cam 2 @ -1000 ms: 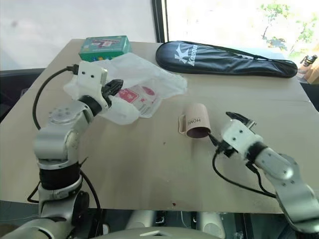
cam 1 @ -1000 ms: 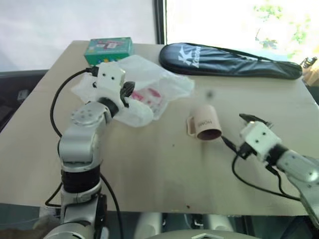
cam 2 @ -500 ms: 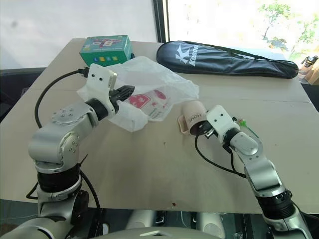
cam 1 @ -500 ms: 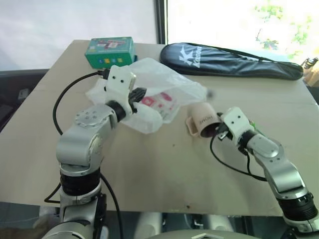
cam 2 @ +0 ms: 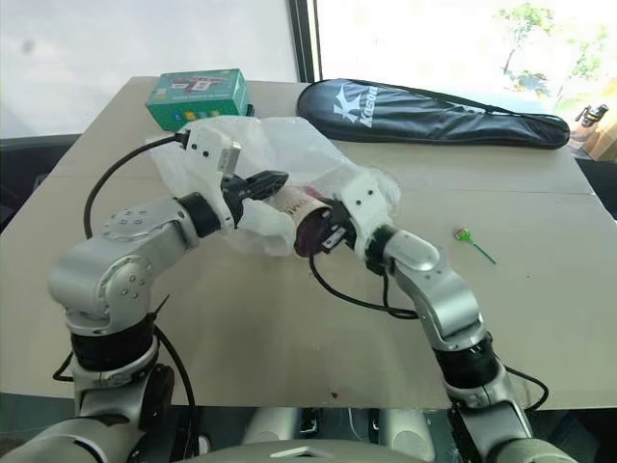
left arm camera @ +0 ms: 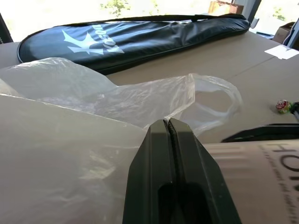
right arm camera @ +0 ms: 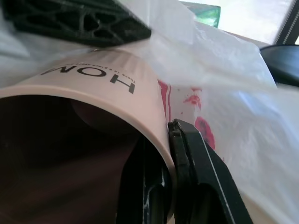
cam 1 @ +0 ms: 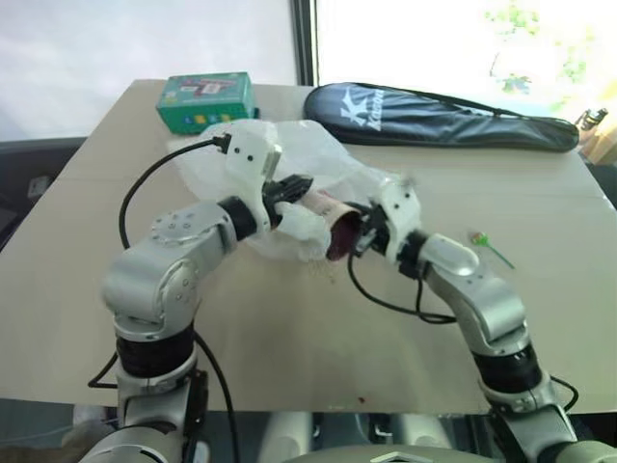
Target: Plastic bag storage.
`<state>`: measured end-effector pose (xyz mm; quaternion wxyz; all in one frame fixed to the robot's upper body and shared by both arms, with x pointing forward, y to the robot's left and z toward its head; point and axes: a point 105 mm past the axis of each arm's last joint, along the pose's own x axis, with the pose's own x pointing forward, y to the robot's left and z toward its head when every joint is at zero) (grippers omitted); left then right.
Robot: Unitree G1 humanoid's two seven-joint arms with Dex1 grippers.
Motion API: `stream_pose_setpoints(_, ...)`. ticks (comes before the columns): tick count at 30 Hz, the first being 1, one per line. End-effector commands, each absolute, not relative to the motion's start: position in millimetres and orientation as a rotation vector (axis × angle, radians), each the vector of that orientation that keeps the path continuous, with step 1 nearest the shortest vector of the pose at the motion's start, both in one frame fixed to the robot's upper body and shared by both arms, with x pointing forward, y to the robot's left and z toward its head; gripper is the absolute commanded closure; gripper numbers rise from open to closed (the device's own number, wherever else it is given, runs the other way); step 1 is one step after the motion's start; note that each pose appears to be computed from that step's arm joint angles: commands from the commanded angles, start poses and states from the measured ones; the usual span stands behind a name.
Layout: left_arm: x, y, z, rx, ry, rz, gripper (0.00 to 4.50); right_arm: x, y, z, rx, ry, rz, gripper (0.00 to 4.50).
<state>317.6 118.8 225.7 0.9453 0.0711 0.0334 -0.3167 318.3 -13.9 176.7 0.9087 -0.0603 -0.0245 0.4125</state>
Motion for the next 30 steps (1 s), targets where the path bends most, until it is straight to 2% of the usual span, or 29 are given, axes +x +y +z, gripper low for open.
stream_pose_setpoints(1,306,115,234,0.159,0.033,-0.683,4.5,325,-7,187,-0.104,-0.086,0.865,4.45)
stream_pose_setpoints(8,290,118,219,0.167,0.112,-0.732,4.5,379,-28,185,-0.02,-0.041,0.602,4.45)
stream_pose_setpoints(15,285,119,211,0.183,0.143,-0.743,4.5,392,-36,186,-0.01,-0.042,0.533,4.45)
stream_pose_setpoints(18,289,115,215,0.153,0.121,-0.738,4.5,394,-5,182,0.019,-0.043,0.589,4.45)
stream_pose_setpoints(20,288,109,216,0.135,0.11,-0.749,4.5,383,37,175,0.062,-0.016,0.743,4.45)
stream_pose_setpoints(22,288,106,217,0.123,0.096,-0.746,4.5,372,74,168,0.04,-0.01,0.873,3.73)
stream_pose_setpoints(24,288,105,218,0.087,0.08,-0.729,4.5,369,86,167,0.035,-0.014,0.899,3.02)
stream_pose_setpoints(25,288,106,218,0.07,0.077,-0.722,4.5,372,84,169,0.029,-0.029,0.882,2.44)
stream_pose_setpoints(26,288,107,218,0.063,0.076,-0.715,4.5,375,80,172,0.004,-0.053,0.856,2.1)
stream_pose_setpoints(29,291,109,217,0.037,0.073,-0.696,4.5,380,49,180,-0.059,-0.112,0.781,0.61)
stream_pose_setpoints(30,293,110,217,0.039,0.071,-0.687,4.5,380,38,183,-0.069,-0.124,0.771,0.61)
